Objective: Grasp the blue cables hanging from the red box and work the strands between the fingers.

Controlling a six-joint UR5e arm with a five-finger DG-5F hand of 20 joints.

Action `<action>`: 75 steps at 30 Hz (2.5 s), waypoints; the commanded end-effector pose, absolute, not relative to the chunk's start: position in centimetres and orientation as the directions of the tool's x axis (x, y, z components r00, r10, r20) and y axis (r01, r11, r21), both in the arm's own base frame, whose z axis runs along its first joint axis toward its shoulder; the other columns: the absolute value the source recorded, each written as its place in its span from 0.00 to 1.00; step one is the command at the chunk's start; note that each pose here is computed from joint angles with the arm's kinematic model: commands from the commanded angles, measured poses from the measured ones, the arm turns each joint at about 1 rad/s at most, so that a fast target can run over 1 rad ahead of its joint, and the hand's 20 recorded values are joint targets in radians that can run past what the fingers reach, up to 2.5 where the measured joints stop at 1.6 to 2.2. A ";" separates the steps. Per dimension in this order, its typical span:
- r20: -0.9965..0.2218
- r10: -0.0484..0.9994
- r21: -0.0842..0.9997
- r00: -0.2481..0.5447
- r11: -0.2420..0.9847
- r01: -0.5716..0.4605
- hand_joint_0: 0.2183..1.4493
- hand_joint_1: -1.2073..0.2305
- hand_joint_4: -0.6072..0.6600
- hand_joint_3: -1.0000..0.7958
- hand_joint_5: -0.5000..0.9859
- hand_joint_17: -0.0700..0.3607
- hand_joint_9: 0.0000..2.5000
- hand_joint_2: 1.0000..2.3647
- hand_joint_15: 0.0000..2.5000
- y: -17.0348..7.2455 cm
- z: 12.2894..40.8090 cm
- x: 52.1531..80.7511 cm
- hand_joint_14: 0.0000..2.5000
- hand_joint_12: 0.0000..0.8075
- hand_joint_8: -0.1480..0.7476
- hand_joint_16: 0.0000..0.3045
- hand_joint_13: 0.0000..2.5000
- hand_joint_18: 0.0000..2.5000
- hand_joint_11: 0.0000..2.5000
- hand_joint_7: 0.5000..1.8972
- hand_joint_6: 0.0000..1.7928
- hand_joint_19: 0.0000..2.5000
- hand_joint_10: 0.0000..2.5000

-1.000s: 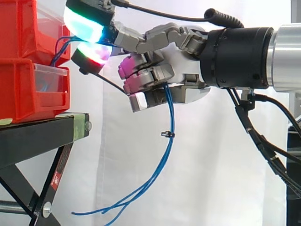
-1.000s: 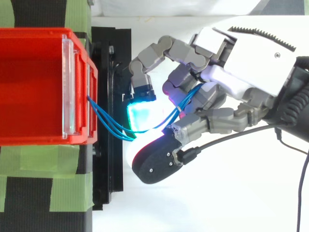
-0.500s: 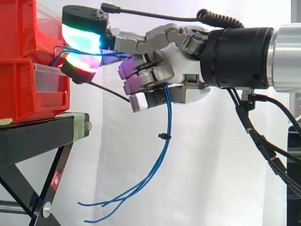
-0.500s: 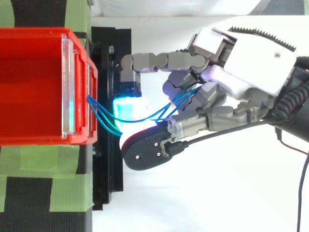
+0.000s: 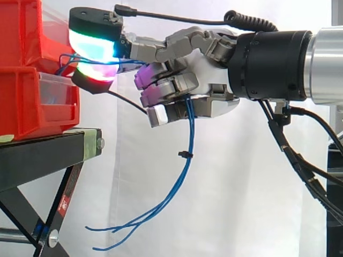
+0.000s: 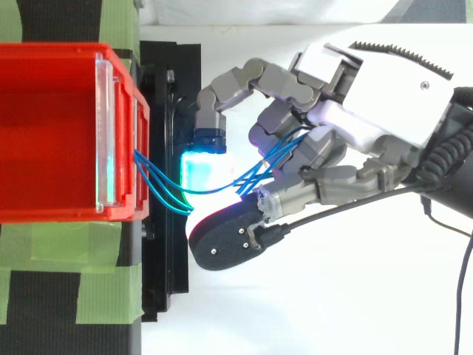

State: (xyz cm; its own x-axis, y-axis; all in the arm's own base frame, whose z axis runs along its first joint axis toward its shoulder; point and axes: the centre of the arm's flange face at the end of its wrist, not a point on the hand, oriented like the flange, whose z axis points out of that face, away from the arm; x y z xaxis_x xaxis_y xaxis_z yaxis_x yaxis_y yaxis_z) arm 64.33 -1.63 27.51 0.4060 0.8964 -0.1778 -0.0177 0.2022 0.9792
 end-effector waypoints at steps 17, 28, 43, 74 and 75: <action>-0.173 0.898 0.980 0.404 0.199 -0.023 0.90 0.32 0.54 0.47 0.49 0.66 0.75 0.01 0.69 -1.5 27.5 64.4 1.00 0.87 0.72 0.94 0.83 1.00 1.00 0.53 0.24 0.29 1.00; -0.171 0.899 0.980 0.404 0.197 -0.023 0.61 0.25 0.60 0.58 0.44 0.66 0.75 0.00 0.69 -1.5 27.5 64.4 1.00 0.87 0.72 0.94 0.83 1.00 1.00 0.55 0.23 0.29 1.00; -0.014 0.932 0.994 0.361 0.052 -0.097 0.89 0.30 0.59 0.44 0.54 0.66 0.75 0.01 0.69 -1.0 27.6 64.6 1.00 0.87 0.72 0.94 0.83 1.00 1.00 0.59 0.14 0.29 1.00; -0.052 0.943 0.993 0.329 0.083 -0.081 0.48 0.28 0.62 0.07 0.30 0.66 0.75 0.00 0.69 -0.7 27.5 64.6 1.00 0.87 0.72 0.94 0.83 1.00 1.00 0.41 0.56 0.29 1.00; -0.063 0.942 0.992 0.329 0.094 -0.079 0.47 0.28 0.62 0.06 0.30 0.66 0.75 0.00 0.69 -0.6 27.6 64.6 1.00 0.87 0.72 0.94 0.83 1.00 1.00 0.41 0.57 0.29 1.00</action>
State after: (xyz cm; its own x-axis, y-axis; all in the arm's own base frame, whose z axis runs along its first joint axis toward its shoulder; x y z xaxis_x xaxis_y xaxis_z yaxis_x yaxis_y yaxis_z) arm 64.62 -0.63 27.54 0.3235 0.9459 -0.0262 -0.0906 0.0585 0.9942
